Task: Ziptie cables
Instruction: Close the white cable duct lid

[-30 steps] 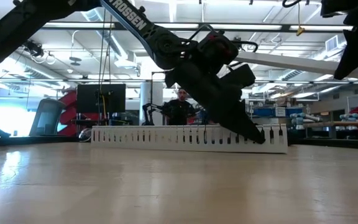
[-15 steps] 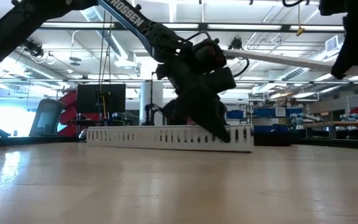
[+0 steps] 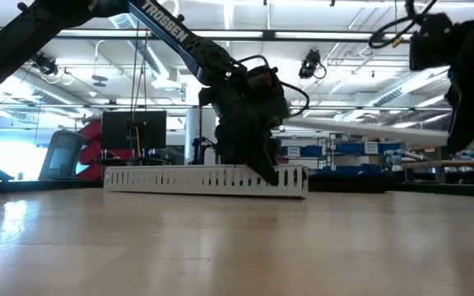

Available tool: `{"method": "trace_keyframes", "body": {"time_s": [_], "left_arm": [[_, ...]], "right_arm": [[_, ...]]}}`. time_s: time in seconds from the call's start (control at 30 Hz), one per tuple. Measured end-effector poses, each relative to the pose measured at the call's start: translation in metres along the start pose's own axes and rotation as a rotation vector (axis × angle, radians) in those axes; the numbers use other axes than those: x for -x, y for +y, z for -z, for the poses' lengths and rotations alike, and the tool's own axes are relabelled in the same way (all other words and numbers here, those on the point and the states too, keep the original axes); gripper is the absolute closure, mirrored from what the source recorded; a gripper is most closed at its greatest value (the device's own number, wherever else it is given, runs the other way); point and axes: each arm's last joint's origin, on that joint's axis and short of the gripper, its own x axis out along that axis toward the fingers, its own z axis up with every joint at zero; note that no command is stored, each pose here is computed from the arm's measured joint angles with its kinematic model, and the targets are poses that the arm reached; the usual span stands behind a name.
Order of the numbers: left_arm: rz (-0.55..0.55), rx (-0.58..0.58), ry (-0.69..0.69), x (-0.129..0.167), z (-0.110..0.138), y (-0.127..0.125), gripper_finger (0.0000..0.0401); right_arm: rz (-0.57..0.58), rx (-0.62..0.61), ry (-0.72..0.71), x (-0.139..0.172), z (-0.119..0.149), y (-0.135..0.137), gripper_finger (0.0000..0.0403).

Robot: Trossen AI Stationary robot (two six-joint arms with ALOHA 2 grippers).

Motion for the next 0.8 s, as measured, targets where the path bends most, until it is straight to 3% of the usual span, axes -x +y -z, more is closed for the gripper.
{"method": "trace_keyframes", "body": {"time_s": [0.17,0.33,0.53,0.8], "left_arm": [[-0.026,0.029,0.003,0.007,0.007,0.005,0.0178],[-0.12,0.027,0.028,0.014,0.009,0.0,0.0178],[-0.218,0.057,0.004,0.024,0.018,-0.011,0.0178],[-0.302,0.066,-0.167,0.033,0.045,-0.031,0.0178]], "right_arm": [[0.02,0.057,0.014,-0.012,-0.007,-0.01,0.0191],[0.013,0.119,-0.014,-0.013,-0.021,-0.027,0.0191],[-0.091,0.143,-0.077,-0.006,-0.032,-0.048,0.0191],[-0.206,0.085,-0.031,-0.017,-0.03,-0.06,0.019]]}}
